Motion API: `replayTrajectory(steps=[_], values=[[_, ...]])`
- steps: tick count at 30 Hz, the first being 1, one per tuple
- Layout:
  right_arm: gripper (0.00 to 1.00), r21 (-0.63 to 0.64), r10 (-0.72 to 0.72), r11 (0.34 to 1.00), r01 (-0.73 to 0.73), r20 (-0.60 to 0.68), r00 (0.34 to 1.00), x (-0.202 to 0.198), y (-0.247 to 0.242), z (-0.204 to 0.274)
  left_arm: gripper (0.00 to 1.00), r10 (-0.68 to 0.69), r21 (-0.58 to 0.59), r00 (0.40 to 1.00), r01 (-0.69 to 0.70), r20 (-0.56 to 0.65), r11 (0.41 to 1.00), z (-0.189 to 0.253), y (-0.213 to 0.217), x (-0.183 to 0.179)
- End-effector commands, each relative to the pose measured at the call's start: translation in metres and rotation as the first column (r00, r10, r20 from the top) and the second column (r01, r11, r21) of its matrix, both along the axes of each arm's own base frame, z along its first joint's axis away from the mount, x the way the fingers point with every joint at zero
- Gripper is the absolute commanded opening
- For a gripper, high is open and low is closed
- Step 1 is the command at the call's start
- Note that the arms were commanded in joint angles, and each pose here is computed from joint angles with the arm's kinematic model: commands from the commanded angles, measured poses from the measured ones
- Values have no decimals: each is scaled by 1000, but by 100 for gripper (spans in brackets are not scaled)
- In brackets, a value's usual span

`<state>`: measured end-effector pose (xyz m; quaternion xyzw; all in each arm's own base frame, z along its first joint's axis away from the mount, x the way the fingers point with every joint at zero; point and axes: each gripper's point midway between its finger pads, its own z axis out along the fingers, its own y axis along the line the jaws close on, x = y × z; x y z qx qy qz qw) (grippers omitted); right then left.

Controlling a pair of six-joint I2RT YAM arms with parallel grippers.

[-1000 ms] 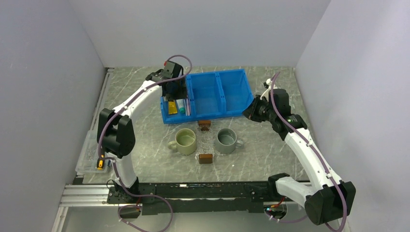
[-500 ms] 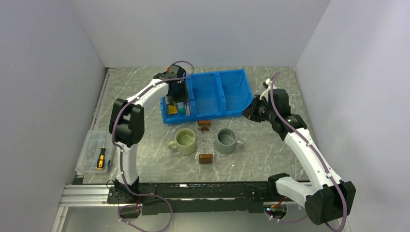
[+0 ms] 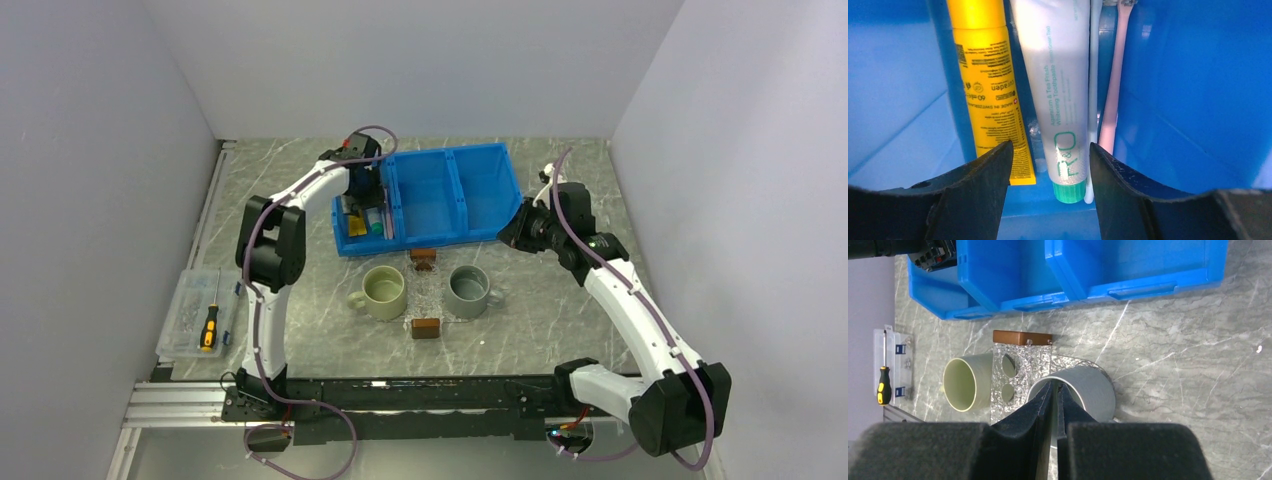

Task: Prepare toiletry sets of a toothbrush and toothpaste on the tray

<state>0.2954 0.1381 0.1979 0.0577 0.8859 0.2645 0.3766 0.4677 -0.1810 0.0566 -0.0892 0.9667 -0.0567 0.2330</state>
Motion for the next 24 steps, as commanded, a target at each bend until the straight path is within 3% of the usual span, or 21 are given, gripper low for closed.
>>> replayTrajectory(steps=[1,9,17,24], values=[[10,5,17,1000,-17,42,999,8,5,7,62,-9,-65,999,12,41,998,6,-16,15],[10,-1,18,1000,-18,29,999,9,5,0,54,-30,-79,999,31,11,996,-10,-20,11],[10,-1,16,1000,-16,26,1000,9,4,-3,28,-42,-65,999,42,10,997,-10,-17,8],[10,13,19,1000,-20,31,999,9,7,0,15,-41,-61,997,45,58,997,12,-15,12]])
